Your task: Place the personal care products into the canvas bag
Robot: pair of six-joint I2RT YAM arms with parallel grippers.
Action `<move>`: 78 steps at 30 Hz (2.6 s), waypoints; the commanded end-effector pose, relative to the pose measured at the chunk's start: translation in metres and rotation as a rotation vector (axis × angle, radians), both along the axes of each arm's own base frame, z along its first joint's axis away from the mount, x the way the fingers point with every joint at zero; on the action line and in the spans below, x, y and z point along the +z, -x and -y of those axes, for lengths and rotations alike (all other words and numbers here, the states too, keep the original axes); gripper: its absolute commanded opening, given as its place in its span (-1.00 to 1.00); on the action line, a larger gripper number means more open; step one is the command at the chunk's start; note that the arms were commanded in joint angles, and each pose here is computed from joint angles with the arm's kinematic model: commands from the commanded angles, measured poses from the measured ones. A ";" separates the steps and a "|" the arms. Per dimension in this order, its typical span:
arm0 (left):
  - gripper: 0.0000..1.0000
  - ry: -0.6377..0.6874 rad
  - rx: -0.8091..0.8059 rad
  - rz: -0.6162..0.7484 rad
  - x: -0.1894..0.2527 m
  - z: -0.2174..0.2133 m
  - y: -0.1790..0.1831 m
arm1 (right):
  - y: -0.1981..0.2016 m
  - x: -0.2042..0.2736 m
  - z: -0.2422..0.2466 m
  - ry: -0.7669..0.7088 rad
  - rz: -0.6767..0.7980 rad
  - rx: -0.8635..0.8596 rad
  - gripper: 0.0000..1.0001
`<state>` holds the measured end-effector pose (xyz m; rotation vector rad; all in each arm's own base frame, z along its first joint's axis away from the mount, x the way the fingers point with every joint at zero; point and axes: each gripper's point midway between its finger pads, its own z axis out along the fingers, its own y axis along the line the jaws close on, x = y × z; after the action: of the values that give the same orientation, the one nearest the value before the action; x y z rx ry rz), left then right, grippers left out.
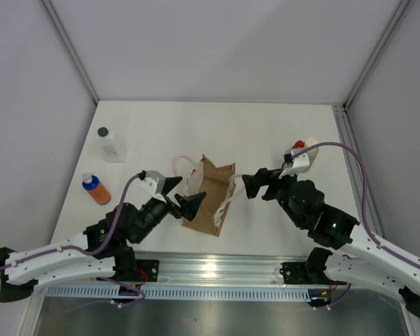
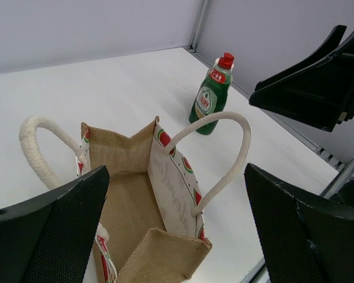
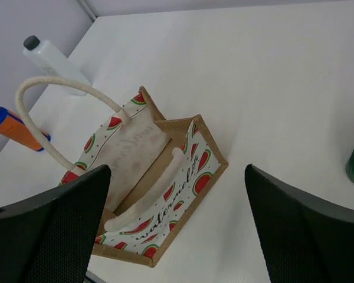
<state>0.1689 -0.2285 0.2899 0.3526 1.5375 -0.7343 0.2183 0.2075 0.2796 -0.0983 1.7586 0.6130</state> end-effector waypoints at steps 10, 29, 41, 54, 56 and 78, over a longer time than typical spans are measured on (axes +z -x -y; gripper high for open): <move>0.99 0.074 0.110 0.076 0.010 -0.021 -0.011 | -0.056 0.025 0.038 0.137 0.113 -0.352 0.99; 0.98 0.147 0.154 0.071 0.012 -0.041 -0.010 | -0.158 -0.037 0.146 0.280 -0.067 -0.628 0.90; 0.99 0.101 0.153 0.064 0.009 -0.033 -0.013 | -0.180 -0.095 0.158 0.364 -0.146 -0.664 0.83; 0.99 0.113 0.134 0.084 0.013 -0.032 -0.011 | -0.187 -0.112 0.144 0.387 -0.132 -0.566 0.33; 0.99 0.114 0.115 0.092 0.013 -0.030 -0.009 | -0.188 -0.110 0.140 0.374 -0.121 -0.543 0.30; 0.99 0.112 0.119 0.101 0.014 -0.031 -0.009 | -0.211 -0.135 0.110 0.336 -0.109 -0.426 0.50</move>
<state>0.1784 -0.1981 0.2932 0.2196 1.4358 -0.6854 0.4133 0.0885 0.1302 0.0654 1.9615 -0.0315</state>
